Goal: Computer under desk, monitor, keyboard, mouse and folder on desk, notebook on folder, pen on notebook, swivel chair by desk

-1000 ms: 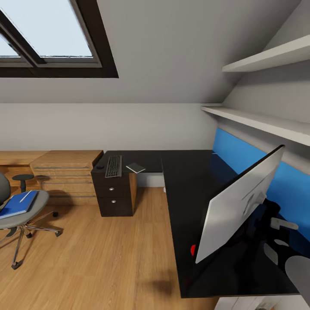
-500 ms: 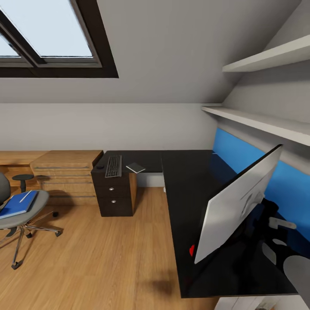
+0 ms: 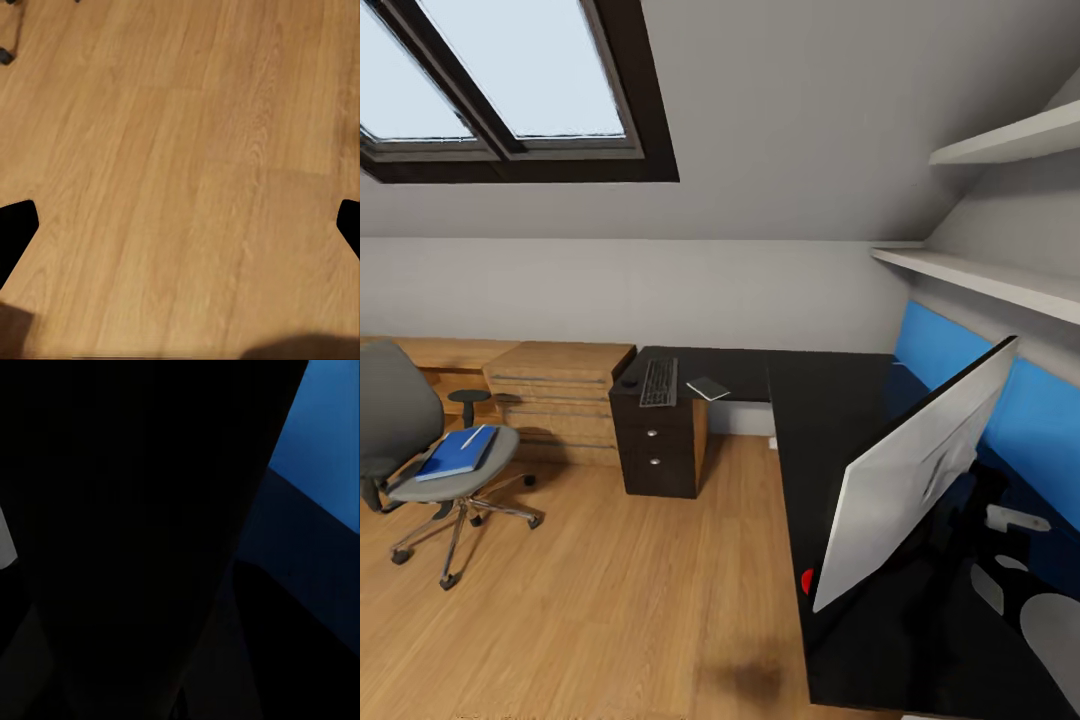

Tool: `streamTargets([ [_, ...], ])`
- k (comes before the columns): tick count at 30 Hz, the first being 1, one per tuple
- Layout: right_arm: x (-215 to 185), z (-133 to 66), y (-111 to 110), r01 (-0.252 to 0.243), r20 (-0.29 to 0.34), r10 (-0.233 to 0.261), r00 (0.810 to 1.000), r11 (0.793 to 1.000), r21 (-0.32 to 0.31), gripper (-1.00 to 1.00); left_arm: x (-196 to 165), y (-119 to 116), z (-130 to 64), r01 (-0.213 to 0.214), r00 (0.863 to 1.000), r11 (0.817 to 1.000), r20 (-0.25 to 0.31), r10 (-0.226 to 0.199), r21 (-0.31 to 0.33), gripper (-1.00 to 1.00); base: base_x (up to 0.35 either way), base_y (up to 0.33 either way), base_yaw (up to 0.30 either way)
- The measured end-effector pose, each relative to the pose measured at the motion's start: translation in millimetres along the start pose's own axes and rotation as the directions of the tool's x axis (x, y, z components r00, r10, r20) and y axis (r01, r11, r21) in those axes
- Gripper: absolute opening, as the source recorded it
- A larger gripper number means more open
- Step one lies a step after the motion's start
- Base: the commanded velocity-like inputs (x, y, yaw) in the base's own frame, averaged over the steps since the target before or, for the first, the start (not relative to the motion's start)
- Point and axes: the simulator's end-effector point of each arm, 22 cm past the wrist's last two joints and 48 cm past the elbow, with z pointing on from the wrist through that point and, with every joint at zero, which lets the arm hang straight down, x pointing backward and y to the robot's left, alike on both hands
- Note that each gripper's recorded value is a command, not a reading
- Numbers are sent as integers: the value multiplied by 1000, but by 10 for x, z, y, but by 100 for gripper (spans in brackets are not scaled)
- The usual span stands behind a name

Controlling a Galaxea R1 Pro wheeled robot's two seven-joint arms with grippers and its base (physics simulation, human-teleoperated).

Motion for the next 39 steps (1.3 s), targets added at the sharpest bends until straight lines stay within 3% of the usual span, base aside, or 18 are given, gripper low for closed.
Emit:
streamTargets([
  [13, -4, -10, 57, -1, 2, 1, 1000, 1000, -8, -100, -1, 8, -1, 0, 1000, 1000, 0, 0, -5, 100, 0, -14, 120],
  [22, -38, -18, 260, 23, 10, -22, 1000, 997, -74, -100, 1, 14, 0, 1, 1000, 1000, -1, -1, -6, 100, 0, -247, 1],
  [29, -18, -15, 143, 8, 4, -8, 1000, 1000, -24, -100, 1, 7, 0, 1, 1000, 1000, 0, -1, -3, 100, 0, -178, 0],
  [39, -37, -18, 252, 22, 10, -21, 1000, 997, -70, -100, 1, 12, -1, 0, 1000, 1000, -1, 0, -6, 100, 0, -148, 0],
])
